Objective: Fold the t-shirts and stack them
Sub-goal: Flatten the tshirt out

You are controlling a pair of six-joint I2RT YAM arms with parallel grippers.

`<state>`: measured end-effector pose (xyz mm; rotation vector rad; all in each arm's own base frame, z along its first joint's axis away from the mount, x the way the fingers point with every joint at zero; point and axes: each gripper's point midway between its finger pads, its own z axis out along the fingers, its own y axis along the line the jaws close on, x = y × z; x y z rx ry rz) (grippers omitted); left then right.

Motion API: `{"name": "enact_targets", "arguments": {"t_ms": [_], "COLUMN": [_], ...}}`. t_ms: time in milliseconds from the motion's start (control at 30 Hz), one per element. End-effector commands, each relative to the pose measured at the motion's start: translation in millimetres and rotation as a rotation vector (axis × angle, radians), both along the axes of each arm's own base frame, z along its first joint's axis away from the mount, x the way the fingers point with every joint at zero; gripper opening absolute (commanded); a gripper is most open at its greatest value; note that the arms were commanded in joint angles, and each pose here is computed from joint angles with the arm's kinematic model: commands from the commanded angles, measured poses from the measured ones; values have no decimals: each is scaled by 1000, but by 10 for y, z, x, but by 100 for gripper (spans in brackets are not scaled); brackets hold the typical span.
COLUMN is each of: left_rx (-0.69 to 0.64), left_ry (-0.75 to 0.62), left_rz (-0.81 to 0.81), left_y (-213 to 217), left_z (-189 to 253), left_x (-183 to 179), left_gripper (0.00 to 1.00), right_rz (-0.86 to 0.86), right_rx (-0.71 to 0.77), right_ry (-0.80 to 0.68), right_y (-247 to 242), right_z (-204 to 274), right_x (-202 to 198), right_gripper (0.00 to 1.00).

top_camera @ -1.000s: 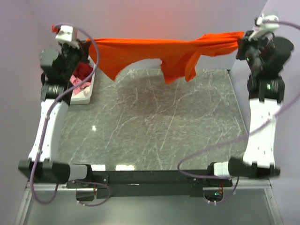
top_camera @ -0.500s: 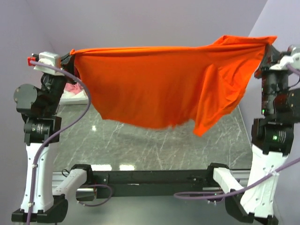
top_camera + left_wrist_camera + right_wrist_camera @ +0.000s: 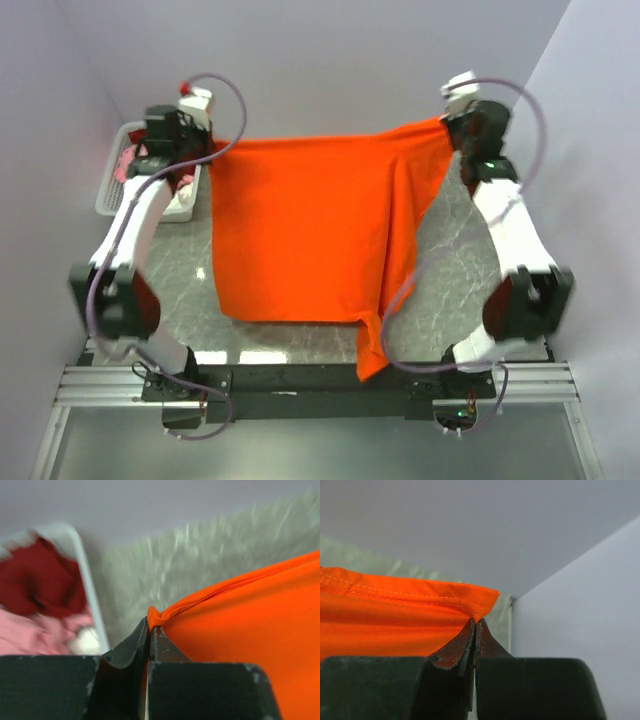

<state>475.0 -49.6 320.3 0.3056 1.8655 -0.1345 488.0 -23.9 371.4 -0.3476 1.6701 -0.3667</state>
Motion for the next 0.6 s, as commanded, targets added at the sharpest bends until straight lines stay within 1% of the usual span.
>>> {"name": "enact_targets", "arguments": {"t_ms": [0, 33, 67, 100, 133, 167, 200, 233, 267, 300, 333, 367, 400, 433, 467, 500, 533, 567], "left_rx": [35, 41, 49, 60, 56, 51, 47, 28, 19, 18, 24, 37, 38, 64, 64, 59, 62, 59], "left_ry": [206, 252, 234, 332, 362, 331, 407, 404, 330, 336, 301, 305, 219, 267, 222, 229, 250, 278], "left_rz": [99, 105, 129, 137, 146, 165, 176, 187, 221, 232, 231, 228, 232, 217, 206, 176, 149, 117], "left_y": [215, 224, 264, 275, 285, 310, 332, 346, 427, 441, 450, 461, 478, 480, 468, 421, 386, 336], "left_z": [-844, -1027, -959, -1444, -1576, -1337, -1766, -1758, -1453, -1567, -1451, -1494, -1159, -1386, -1117, -1113, -1129, -1116], "left_x": [347, 440, 623, 797, 918, 1119, 1273, 1382, 1557, 1637, 1681, 1660, 1665, 1542, 1448, 1379, 1288, 1153], "left_gripper": [5, 5, 6, 8, 11, 13, 23, 30, 39, 53, 61, 67, 73, 76, 76, 77, 77, 77], "right_rz": [-72, -51, -57, -32, -22, -40, -62, -87, -151, -153, -147, -153, -155, -150, -129, -100, -76, -51], "right_rx": [-158, -189, -202, -216, -242, -255, -270, -279, -269, -266, -259, -255, -253, -245, -252, -234, -216, -198], "right_ry": [34, 60, 42, 109, 158, 115, 189, 237, 140, 196, 247, 236, 236, 235, 332, 300, 354, 402], "right_y": [-240, -228, -243, -117, -94, -19, -26, -27, -44, -40, -33, -56, -87, -87, -108, -88, -66, -46], "right_z": [-345, -476, -405, -821, -1008, -778, -1227, -1351, -847, -1152, -1205, -1122, -1016, -984, -1368, -1094, -1187, -1228], "right_x": [517, 656, 797, 1055, 1173, 1346, 1569, 1637, 1761, 1889, 1849, 1848, 1760, 1695, 1558, 1402, 1256, 1076], "right_gripper": [0, 0, 0, 0, 2, 13, 23, 30, 46, 52, 58, 63, 65, 66, 68, 73, 77, 86]}}
